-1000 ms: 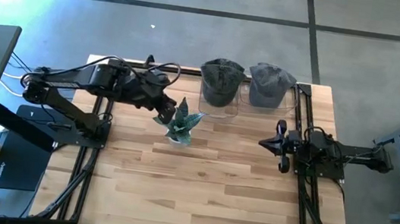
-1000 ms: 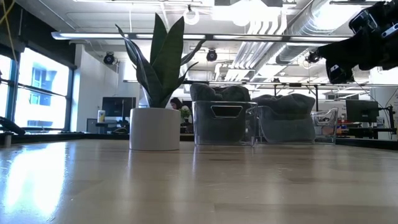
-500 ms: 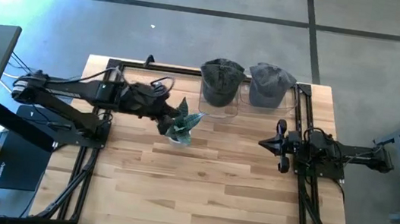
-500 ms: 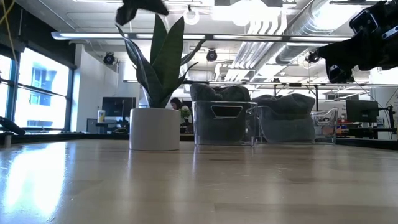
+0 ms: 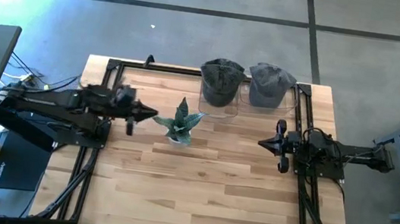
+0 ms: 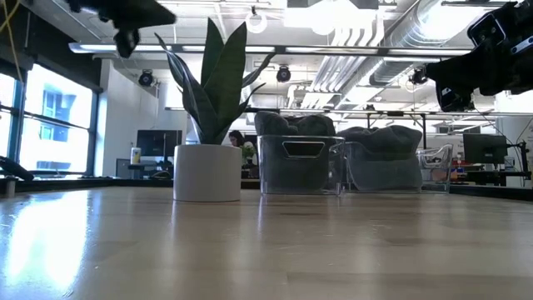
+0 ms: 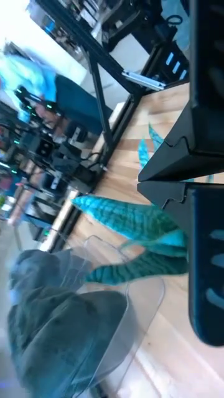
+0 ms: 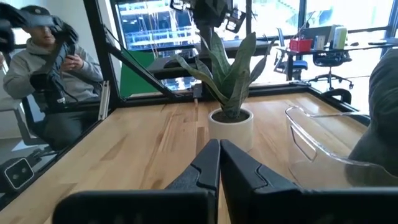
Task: Pick & Place hat
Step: Return to Home Position
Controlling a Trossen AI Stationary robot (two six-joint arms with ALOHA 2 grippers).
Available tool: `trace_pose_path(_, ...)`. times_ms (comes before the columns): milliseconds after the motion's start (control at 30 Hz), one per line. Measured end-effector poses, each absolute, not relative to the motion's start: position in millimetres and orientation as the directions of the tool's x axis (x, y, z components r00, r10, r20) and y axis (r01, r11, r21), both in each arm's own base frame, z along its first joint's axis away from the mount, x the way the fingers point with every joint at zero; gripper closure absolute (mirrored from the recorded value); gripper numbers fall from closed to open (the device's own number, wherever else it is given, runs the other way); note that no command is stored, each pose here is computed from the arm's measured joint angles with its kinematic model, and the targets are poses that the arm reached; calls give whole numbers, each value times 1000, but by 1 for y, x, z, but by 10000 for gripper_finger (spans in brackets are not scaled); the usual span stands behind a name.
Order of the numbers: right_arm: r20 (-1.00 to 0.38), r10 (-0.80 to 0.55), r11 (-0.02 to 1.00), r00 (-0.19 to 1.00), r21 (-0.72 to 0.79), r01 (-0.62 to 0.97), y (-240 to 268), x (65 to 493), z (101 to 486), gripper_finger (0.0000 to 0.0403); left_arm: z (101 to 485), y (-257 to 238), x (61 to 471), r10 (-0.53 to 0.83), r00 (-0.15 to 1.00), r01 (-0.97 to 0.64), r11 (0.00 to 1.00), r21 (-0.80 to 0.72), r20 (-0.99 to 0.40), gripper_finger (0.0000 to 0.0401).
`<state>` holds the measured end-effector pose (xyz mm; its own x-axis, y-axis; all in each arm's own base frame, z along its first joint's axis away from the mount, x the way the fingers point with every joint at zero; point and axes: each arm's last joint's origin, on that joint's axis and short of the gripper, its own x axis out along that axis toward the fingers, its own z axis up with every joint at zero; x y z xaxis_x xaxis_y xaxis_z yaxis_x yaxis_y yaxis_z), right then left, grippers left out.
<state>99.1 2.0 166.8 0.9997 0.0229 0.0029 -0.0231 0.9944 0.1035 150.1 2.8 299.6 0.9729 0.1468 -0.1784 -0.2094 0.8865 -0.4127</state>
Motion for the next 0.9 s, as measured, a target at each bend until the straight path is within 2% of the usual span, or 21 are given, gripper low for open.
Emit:
trace_pose_path(233, -7, 23, 994, 1000, 103, -22, 2, 100, 166, 398, 267, 3, 96, 121, 992, -120, 907, -404, -22, 401)
trace_pose_path(433, -9, 23, 994, 1000, 103, -22, 2, 100, 166, 396, 231, 1, 74, 58, 995, -21, 913, -407, 77, 401)
trace_pose_path(567, -10, 23, 994, 1000, 103, -21, 2, 100, 166, 396, 214, -1, 82, -17, 1000, 14, 931, -366, -3, 401)
trace_pose_path(900, -10, 23, 994, 1000, 103, -22, 2, 100, 166, 397, 181, -3, 92, -79, 996, 64, 954, -292, -41, 401)
